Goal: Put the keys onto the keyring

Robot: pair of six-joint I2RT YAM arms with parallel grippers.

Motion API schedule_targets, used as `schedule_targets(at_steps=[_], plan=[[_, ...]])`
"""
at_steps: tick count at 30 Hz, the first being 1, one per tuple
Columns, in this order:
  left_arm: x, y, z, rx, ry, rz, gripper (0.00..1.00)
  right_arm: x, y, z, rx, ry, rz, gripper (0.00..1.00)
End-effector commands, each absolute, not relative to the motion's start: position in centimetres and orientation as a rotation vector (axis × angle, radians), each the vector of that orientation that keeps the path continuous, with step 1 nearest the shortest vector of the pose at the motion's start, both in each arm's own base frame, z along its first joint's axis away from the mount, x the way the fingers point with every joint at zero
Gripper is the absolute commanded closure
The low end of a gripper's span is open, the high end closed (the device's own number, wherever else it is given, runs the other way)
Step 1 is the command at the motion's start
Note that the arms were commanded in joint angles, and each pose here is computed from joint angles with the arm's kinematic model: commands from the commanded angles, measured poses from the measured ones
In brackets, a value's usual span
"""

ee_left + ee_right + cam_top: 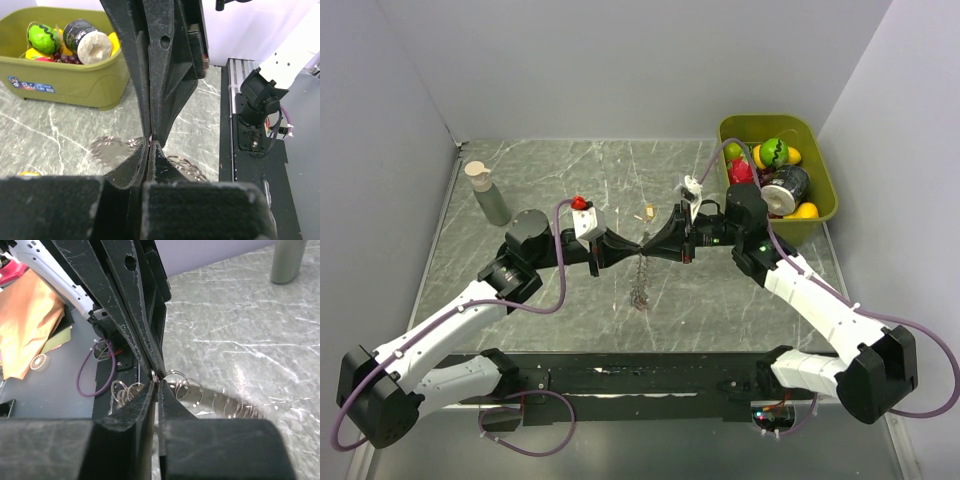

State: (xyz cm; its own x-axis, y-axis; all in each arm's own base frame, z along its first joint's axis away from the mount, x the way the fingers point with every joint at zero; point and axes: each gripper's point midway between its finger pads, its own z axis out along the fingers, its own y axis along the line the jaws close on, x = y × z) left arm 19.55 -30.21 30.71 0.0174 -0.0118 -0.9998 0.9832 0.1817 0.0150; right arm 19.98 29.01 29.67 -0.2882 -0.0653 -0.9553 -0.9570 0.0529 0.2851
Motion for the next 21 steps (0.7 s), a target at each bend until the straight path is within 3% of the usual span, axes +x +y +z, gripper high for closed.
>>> schedule_targets(at_steps=[1,17,21], plan=[[18.6,-30.5,34.1,1.088,1.136,-1.093,0.99,20.3,29.6,31.7,-1.088,1.42,1.361,1.0],[19.5,-30.3,33.5,1.064,1.181,-1.055,0.98,20.5,29.4,32.3,-1.048,1.4,1.34,1.0],[19.7,-30.2,33.6,1.047,1.189,-1.045,0.92,20.5,29.4,32.5,-1.042,1.388,1.337,1.0]])
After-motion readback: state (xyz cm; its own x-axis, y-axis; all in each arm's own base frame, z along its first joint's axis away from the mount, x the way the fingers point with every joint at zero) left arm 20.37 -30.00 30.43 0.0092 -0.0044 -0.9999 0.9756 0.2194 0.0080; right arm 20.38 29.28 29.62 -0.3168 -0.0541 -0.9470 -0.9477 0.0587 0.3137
